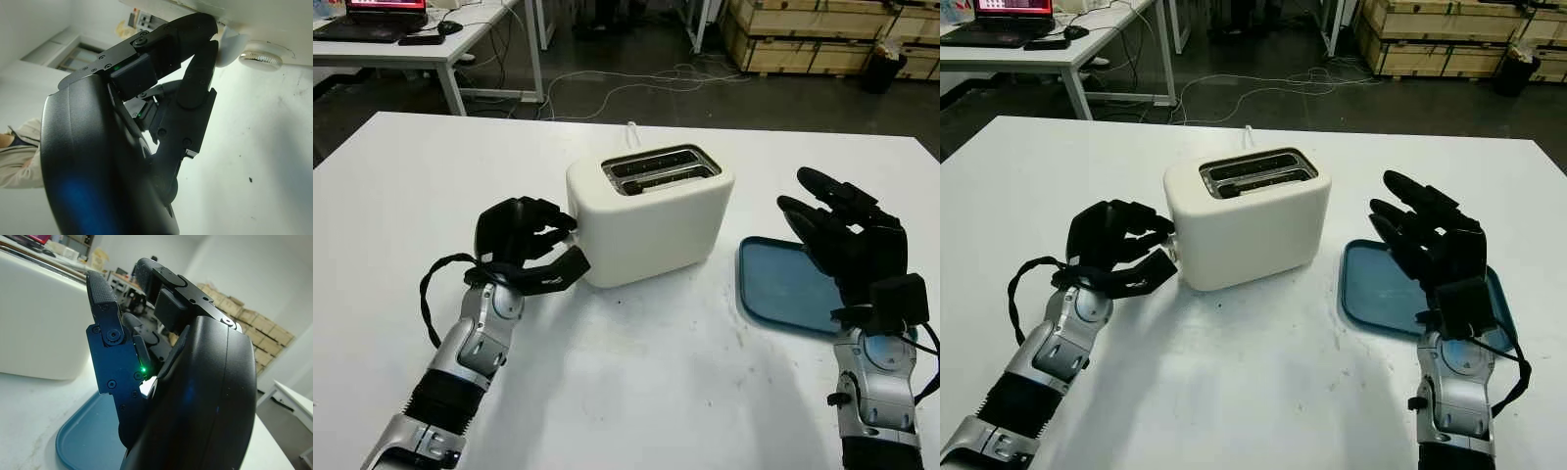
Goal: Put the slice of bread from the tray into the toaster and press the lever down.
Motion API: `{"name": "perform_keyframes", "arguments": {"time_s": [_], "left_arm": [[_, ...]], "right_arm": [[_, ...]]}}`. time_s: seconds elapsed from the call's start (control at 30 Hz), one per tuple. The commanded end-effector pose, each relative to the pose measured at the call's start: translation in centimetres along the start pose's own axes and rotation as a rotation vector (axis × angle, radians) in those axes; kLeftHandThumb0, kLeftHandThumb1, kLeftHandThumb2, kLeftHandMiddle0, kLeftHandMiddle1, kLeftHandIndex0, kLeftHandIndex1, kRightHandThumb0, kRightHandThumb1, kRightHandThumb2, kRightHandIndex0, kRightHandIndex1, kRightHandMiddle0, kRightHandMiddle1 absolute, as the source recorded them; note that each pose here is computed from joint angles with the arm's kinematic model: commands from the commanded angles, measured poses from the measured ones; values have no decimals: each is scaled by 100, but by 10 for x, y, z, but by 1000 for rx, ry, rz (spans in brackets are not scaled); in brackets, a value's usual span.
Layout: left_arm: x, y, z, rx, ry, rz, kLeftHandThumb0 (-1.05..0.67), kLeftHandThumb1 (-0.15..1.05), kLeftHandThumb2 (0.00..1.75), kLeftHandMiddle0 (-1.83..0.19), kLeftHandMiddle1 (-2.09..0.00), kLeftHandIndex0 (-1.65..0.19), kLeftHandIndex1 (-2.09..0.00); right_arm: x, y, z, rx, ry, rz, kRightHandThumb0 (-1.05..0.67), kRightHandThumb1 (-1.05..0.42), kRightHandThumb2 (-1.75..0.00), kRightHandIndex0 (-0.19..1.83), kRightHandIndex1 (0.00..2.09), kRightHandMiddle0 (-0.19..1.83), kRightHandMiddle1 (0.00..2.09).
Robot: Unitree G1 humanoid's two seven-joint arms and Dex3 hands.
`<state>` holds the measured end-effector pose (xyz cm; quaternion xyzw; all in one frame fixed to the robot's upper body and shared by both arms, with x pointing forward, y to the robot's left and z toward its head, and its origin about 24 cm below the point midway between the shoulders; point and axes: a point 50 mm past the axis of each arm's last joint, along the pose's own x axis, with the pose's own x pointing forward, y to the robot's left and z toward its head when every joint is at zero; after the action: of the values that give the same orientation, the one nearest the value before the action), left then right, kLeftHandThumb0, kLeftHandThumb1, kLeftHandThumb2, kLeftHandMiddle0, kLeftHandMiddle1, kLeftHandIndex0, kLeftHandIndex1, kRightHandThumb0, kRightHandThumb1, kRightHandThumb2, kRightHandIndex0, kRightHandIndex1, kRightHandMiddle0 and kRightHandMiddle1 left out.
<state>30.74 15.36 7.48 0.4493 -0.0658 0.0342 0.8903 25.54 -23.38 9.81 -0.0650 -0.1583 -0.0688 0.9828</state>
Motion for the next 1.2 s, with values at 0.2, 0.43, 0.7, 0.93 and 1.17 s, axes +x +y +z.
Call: {"name": "perform_keyframes", "arguments": {"time_s": [0.2, 0.43, 0.7, 0.93, 1.17], "left_arm": [[-30, -43, 5, 102, -61, -351, 14, 81, 0, -77, -128, -120, -2], [-19, -16, 17, 76, -119, -269, 20, 80, 0, -78, -124, -121, -2], [-13, 0, 21, 108, -170, -223, 23, 78, 0, -88, -113, -124, -3], [-3, 24, 22, 166, -248, -155, 23, 70, 1, -88, -135, -129, -4], [2, 41, 26, 176, -277, -120, 23, 71, 0, -92, -129, -128, -4]], "right_arm": [[2, 6, 2, 11, -10, 12, -50, -85, 0, 96, 0, 85, 0], [2, 6, 1, 19, -7, 12, -50, -85, 0, 95, 0, 84, 0], [1, 7, 0, 24, 0, 13, -49, -85, 0, 94, 0, 83, 0], [0, 7, 0, 23, 8, 16, -48, -85, 0, 93, 0, 83, 0], [0, 9, -1, 29, 14, 19, -46, -85, 0, 93, 0, 83, 0]]}}
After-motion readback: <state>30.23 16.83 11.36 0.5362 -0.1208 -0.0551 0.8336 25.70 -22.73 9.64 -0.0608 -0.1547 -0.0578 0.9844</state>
